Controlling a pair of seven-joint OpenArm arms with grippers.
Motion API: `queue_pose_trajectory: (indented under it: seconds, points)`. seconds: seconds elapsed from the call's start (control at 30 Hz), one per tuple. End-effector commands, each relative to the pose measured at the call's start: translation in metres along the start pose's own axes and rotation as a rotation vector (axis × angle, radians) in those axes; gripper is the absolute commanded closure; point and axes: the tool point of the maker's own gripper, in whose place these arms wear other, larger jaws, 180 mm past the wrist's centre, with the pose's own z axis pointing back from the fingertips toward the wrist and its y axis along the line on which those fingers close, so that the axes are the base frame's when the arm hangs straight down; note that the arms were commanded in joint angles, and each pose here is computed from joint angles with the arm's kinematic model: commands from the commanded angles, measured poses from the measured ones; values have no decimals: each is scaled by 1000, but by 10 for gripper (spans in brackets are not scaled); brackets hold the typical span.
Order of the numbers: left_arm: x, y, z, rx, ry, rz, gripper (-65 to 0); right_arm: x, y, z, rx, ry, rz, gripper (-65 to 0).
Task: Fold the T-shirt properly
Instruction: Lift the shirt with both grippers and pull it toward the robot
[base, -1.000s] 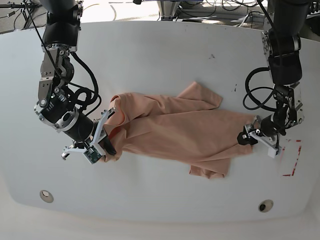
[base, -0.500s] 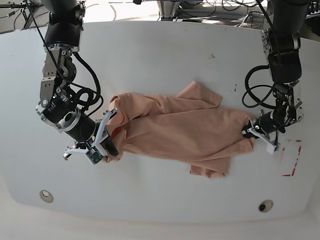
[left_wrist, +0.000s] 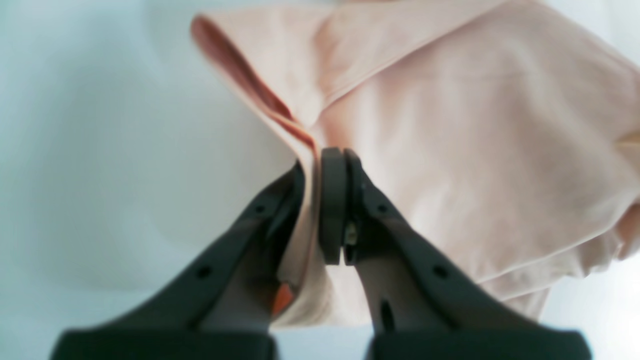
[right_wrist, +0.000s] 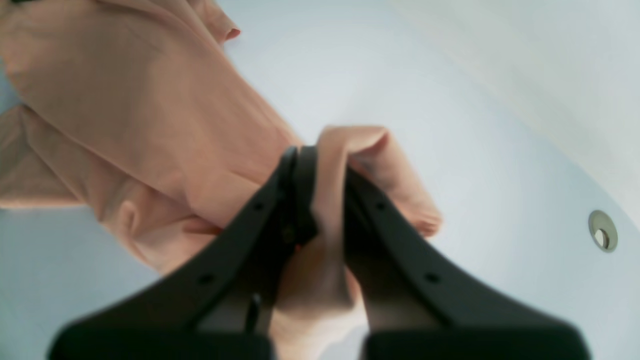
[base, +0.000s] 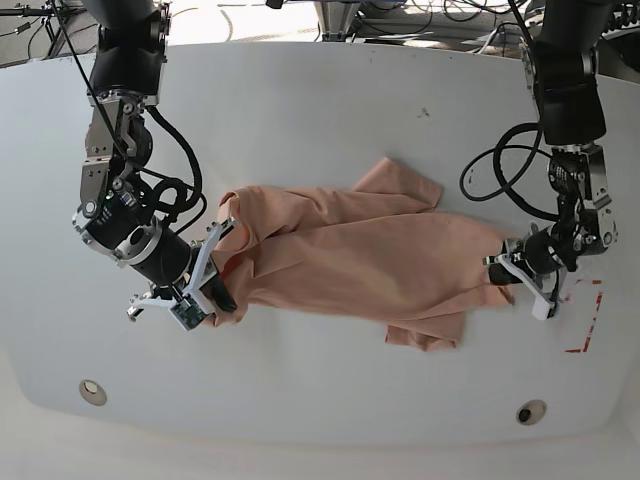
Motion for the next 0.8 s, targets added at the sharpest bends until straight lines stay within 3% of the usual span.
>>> queue_pose_trajectory:
  seconds: [0.0,0.5,0.77]
  points:
    - [47,-9,26,-2,-141,-68,0,9,-21,5,-47,-33,-15,-2]
    - [157,-10,164,176,-520,-286,0,-34,-94,-4,-121,93,-144,-2]
    - [228,-20,214,210,-697,-340,0,2,-150,-2,-184,52,-152,-2]
